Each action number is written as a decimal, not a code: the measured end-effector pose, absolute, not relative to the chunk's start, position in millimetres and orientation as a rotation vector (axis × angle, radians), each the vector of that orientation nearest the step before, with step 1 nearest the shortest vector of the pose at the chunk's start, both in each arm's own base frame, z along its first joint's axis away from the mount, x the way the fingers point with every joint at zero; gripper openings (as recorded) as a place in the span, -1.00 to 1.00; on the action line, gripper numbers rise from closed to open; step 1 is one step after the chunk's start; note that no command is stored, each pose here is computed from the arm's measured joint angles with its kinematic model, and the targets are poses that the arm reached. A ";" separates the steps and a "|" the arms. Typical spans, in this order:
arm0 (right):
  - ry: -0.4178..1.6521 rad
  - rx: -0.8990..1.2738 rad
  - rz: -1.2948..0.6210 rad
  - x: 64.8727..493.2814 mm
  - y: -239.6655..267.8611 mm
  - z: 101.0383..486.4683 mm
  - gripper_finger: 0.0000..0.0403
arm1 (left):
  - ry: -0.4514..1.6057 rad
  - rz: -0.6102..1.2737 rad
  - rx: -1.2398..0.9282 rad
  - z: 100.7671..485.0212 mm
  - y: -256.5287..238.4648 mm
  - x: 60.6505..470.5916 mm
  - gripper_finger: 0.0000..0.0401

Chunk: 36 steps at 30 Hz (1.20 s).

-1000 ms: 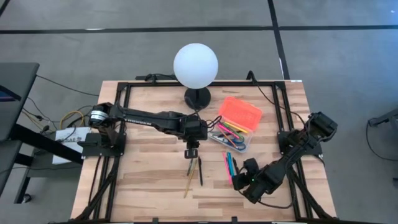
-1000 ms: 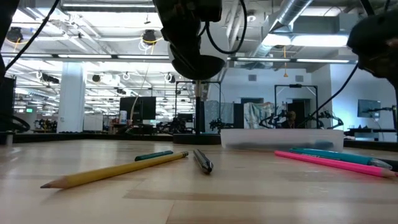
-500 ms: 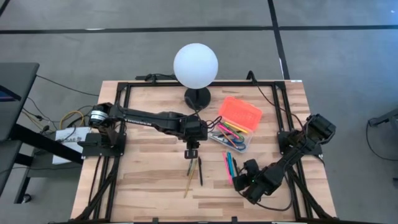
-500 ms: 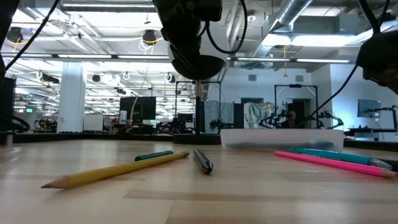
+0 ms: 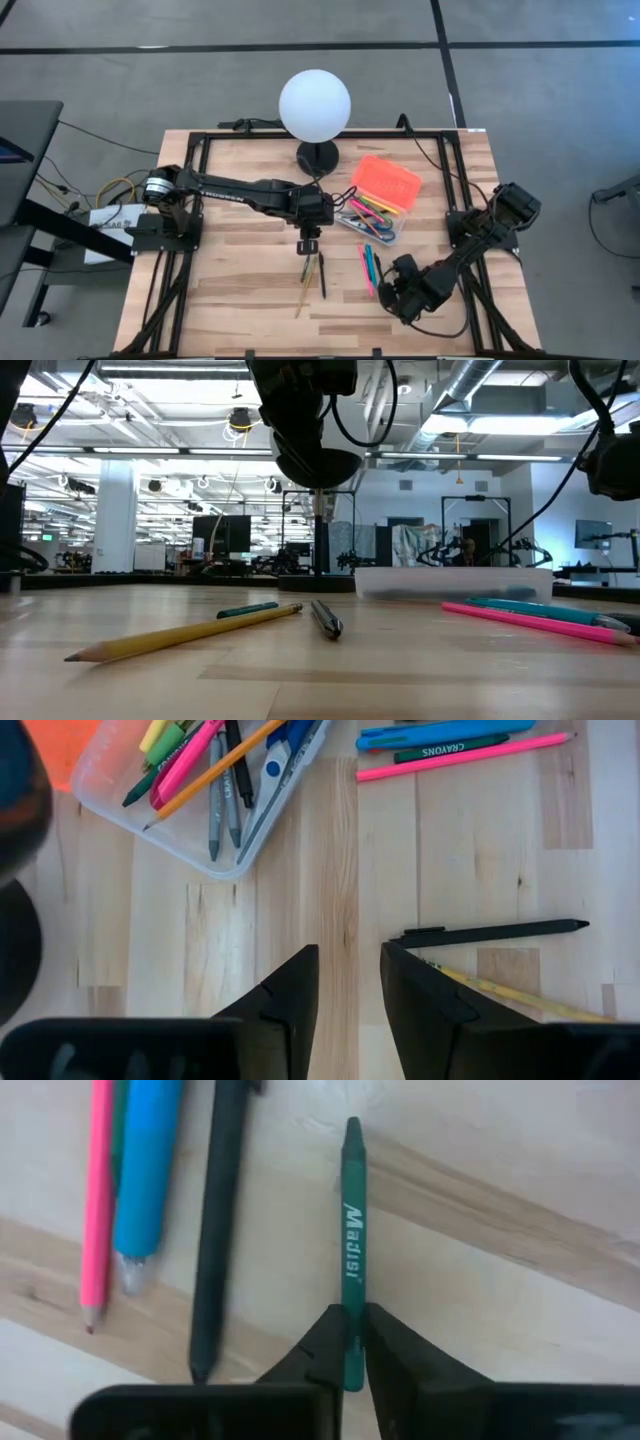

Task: Pick & place school supplies into a supply box
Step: Put the green crayon into the orange supply box

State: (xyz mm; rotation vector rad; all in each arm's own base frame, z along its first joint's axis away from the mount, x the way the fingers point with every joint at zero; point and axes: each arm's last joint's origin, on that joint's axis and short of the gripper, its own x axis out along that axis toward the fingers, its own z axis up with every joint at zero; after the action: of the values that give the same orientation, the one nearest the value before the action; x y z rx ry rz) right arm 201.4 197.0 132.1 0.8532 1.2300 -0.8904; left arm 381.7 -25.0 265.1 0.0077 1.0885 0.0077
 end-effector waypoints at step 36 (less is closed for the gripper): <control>1.546 0.840 -0.782 195.9 203.2 133.8 -0.96 | 1.092 0.037 0.005 264.7 -24.3 381.4 -0.49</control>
State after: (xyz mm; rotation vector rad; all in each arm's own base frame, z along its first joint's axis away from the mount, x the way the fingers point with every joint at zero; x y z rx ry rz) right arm 195.9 203.2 133.8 0.8396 1.5465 -0.7822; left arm 381.4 -24.3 264.7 0.0053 1.0916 0.0372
